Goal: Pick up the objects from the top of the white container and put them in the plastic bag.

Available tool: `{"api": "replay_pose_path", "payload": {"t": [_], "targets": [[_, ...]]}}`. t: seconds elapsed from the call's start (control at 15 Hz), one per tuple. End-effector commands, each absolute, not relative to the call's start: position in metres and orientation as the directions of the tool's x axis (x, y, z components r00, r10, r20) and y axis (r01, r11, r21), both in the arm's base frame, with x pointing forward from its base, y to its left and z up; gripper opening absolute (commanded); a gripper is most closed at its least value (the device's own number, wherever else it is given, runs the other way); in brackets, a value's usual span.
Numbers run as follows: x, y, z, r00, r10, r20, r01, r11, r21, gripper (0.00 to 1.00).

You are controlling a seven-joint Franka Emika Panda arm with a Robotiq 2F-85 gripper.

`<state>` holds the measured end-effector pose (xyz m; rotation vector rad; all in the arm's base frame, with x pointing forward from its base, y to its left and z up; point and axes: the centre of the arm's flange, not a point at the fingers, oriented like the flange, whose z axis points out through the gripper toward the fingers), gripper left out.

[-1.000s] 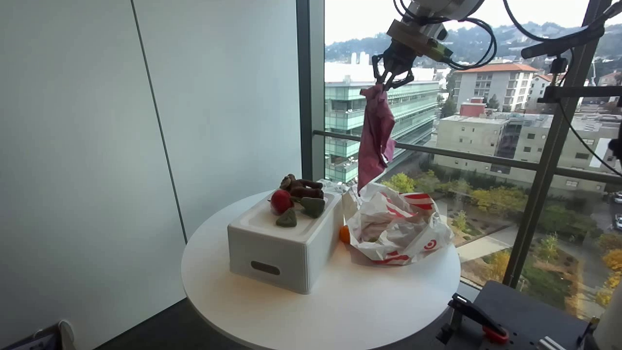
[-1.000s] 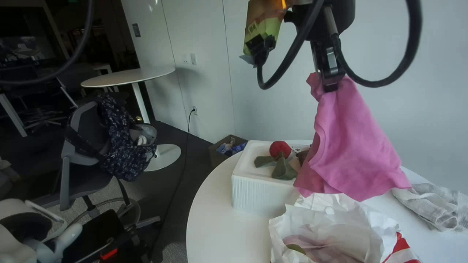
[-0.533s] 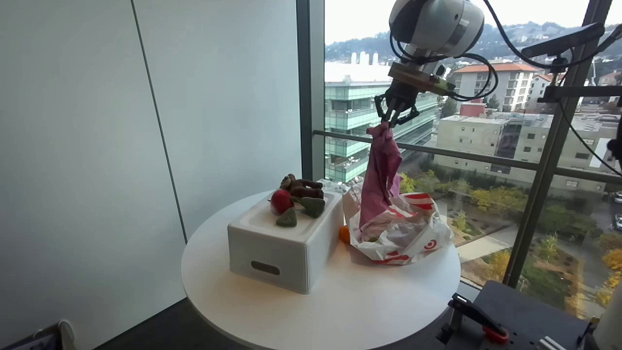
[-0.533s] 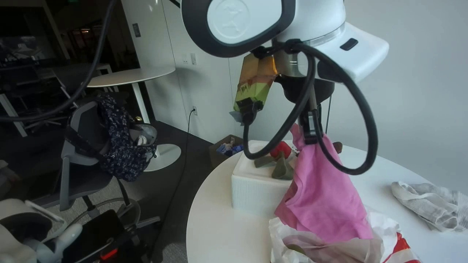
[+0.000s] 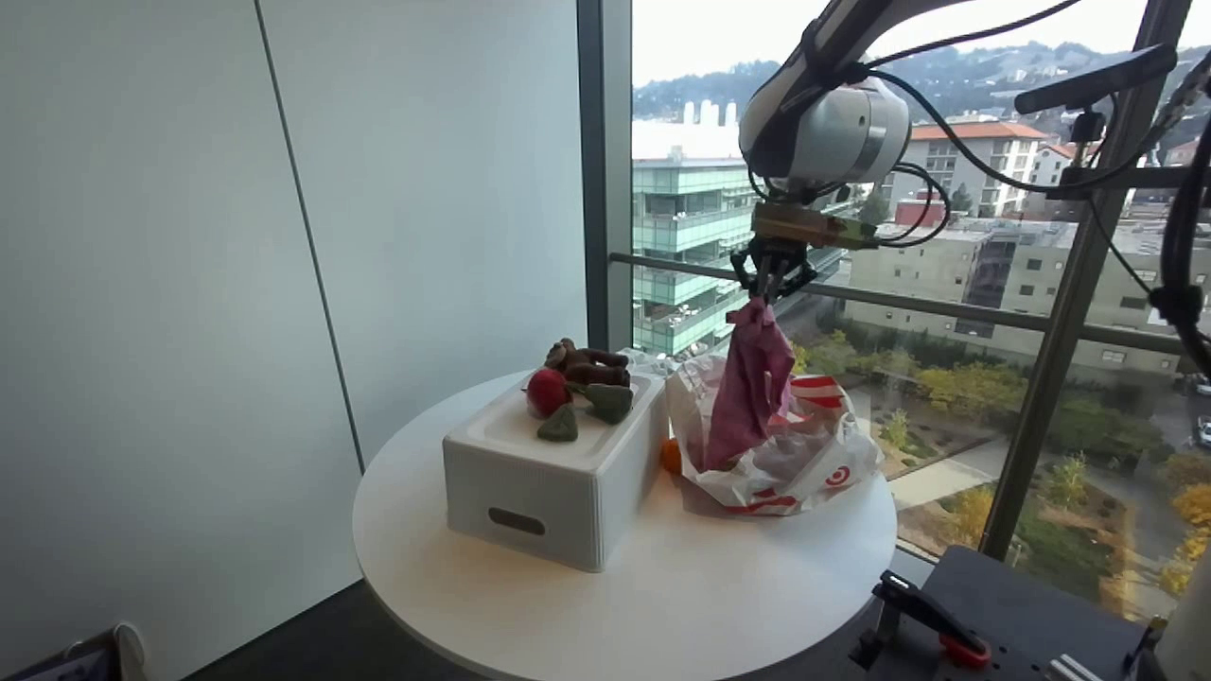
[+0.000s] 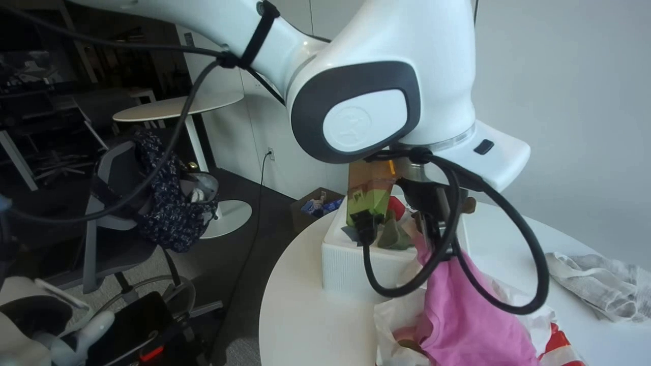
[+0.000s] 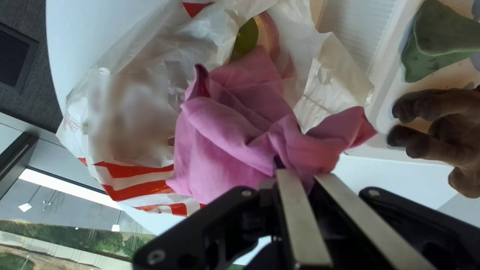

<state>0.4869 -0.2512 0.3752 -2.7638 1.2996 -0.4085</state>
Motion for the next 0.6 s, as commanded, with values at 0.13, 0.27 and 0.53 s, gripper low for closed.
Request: {"api": "replay_pose_path", "payload": {"t": [0.13,0.27,0.53], "targets": [[0.509,-0.226,0.337,0.644,-0.733,0.219,-0.723,-0.677,-0.136,0.09],[0.513,-0.218,0.328,0.664,-0.717,0.211,-0.705,-0.695,-0.142,0.09],[0.520,-0.223,0.295,0.690,-0.672,0.269,-0.679,-0.730,-0.079,0.09]]}}
